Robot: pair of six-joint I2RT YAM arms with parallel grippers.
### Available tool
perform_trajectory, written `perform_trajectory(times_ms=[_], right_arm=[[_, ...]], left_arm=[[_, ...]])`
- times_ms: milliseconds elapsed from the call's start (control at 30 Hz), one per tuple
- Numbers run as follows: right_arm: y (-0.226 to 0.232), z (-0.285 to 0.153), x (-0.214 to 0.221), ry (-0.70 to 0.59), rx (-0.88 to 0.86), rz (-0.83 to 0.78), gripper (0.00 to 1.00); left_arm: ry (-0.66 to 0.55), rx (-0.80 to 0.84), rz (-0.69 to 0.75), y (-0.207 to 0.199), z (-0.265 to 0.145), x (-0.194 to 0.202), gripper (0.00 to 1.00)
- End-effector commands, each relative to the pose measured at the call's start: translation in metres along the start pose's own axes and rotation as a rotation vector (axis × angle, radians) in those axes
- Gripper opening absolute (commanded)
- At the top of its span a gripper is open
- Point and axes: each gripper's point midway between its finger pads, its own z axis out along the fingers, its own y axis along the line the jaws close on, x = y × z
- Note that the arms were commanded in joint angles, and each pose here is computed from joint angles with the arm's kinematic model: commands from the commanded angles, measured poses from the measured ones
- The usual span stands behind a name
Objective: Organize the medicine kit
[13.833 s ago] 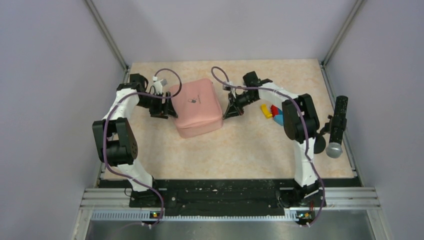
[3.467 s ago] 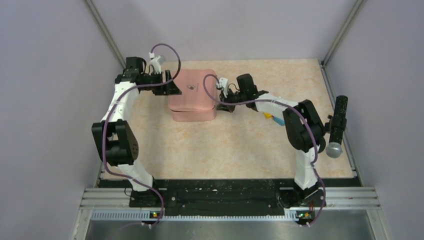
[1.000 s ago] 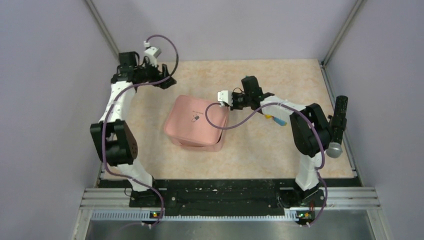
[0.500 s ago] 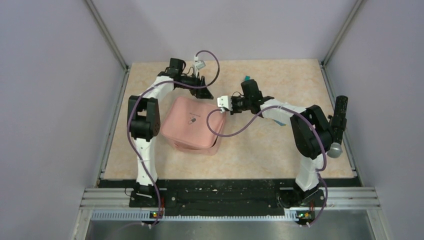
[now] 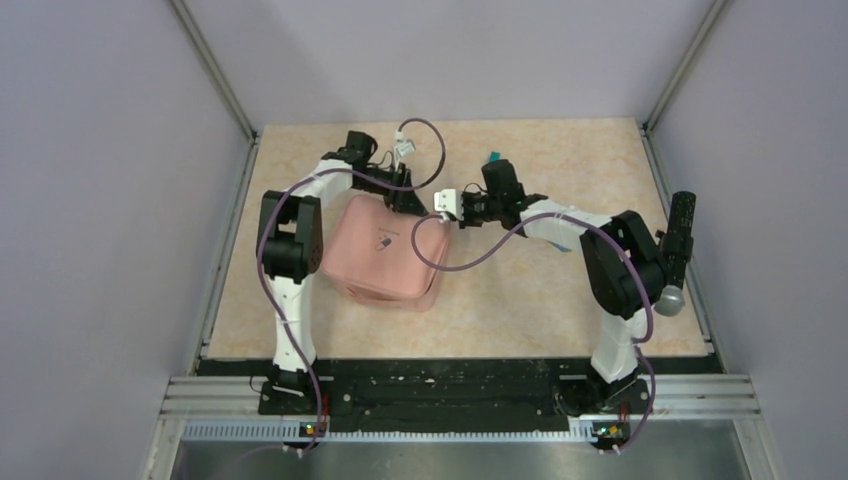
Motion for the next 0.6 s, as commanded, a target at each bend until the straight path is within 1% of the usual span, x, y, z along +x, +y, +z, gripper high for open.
perform_trajectory(times_ms=[0, 67, 200, 233, 333, 433, 567], right_arm=[[-0.024, 0.006, -0.033, -0.089, 0.064, -0.032, 0.0], [-0.026, 0.007, -0.031, -0.085, 0.071, -0.018, 0.0], [-0.027, 0.007, -0.029, -0.077, 0.079, -0.013, 0.0], [-0.026, 0.006, -0.028, -0.073, 0.078, -0.011, 0.0], [-0.022, 0.003, -0.025, -0.051, 0.058, -0.029, 0.0], [-0.024, -0.004, -0.022, -0.018, 0.056, -0.041, 0.0], [-0.016, -0.015, -0.011, 0.05, 0.024, -0.023, 0.0]], left_arm=[[0.038, 0.055, 0.003, -0.018, 0.009, 0.012, 0.62], [0.056, 0.024, 0.016, -0.01, 0.013, 0.016, 0.55], [0.056, 0.004, 0.008, 0.002, 0.017, 0.019, 0.46], [0.055, 0.004, 0.01, 0.004, 0.018, 0.019, 0.42], [0.052, 0.008, 0.02, 0.005, 0.018, 0.016, 0.26], [0.046, 0.007, 0.042, 0.004, 0.015, 0.011, 0.01], [0.033, -0.004, 0.049, 0.004, 0.009, 0.005, 0.0]])
